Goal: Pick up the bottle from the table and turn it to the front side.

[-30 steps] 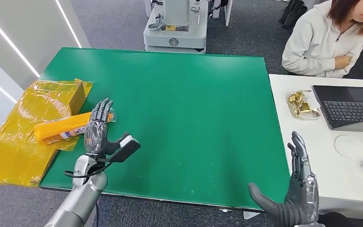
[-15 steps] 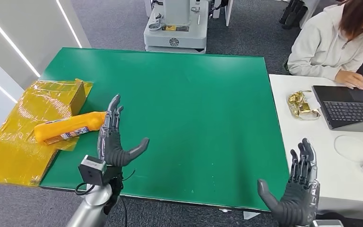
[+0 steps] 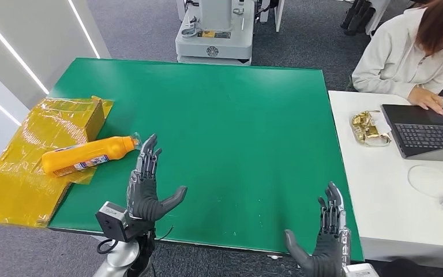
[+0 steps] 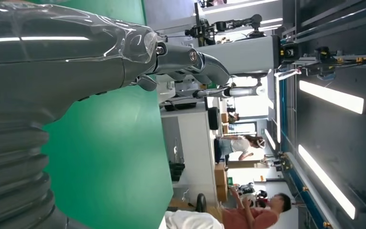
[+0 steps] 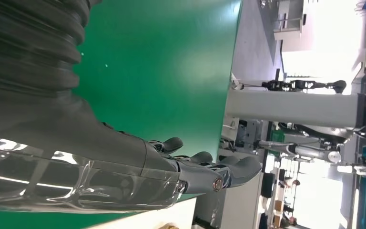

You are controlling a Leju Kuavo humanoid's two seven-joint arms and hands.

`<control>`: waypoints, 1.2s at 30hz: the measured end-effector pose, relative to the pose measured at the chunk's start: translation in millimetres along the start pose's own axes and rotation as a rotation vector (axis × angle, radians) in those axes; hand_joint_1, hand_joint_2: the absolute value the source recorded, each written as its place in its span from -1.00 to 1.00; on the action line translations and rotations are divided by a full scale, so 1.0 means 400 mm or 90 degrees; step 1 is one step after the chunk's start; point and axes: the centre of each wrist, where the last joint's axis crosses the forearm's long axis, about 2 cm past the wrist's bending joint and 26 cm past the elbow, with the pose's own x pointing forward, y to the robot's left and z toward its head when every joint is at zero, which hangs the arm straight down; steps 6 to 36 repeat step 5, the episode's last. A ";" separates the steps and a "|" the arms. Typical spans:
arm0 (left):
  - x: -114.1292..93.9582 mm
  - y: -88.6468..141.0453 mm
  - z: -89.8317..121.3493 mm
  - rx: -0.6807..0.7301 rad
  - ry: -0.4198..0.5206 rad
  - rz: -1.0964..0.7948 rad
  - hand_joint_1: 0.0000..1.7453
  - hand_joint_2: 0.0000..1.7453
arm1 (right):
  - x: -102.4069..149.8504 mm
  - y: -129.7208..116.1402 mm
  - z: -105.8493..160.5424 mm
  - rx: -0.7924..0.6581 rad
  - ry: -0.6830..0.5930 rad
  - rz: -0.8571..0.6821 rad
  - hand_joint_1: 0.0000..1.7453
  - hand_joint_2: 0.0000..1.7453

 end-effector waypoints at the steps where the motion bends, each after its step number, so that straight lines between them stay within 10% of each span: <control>1: 0.000 -0.003 0.001 -0.002 0.002 0.000 -1.00 1.00 | 0.000 0.004 -0.001 0.005 0.001 -0.001 -1.00 1.00; 36: 0.001 -0.012 0.004 -0.012 0.008 0.001 -1.00 1.00 | 0.003 0.019 -0.004 0.019 0.000 0.000 -1.00 1.00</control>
